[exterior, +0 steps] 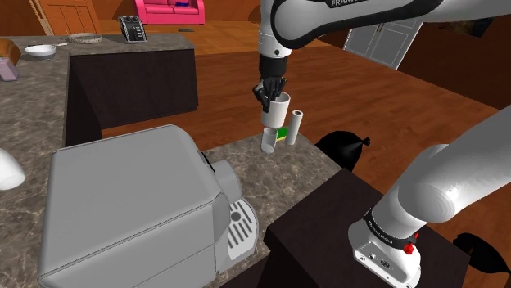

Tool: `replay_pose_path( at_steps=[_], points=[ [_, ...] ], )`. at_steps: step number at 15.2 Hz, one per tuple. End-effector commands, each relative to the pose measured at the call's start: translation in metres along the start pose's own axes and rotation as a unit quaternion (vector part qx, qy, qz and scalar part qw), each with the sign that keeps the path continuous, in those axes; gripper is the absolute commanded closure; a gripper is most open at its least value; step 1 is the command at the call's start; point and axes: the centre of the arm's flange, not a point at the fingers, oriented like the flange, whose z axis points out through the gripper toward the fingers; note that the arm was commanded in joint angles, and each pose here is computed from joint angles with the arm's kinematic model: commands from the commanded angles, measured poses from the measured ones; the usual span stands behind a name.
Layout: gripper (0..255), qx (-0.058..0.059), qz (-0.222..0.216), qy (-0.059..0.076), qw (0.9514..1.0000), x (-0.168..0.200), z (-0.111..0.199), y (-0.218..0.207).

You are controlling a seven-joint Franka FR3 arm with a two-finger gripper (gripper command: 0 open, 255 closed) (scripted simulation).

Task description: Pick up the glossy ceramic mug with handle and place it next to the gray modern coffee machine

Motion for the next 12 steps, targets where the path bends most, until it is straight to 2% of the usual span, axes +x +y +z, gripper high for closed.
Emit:
replay_pose_path(
  at_steps=[1, 12],
  points=[
    [255, 0.0, 0.0, 0.0, 1.0, 0.0, 0.009, -0.002],
    [255, 0.0, 0.0, 0.0, 1.0, 0.001, 0.067, -0.005]
  ],
)
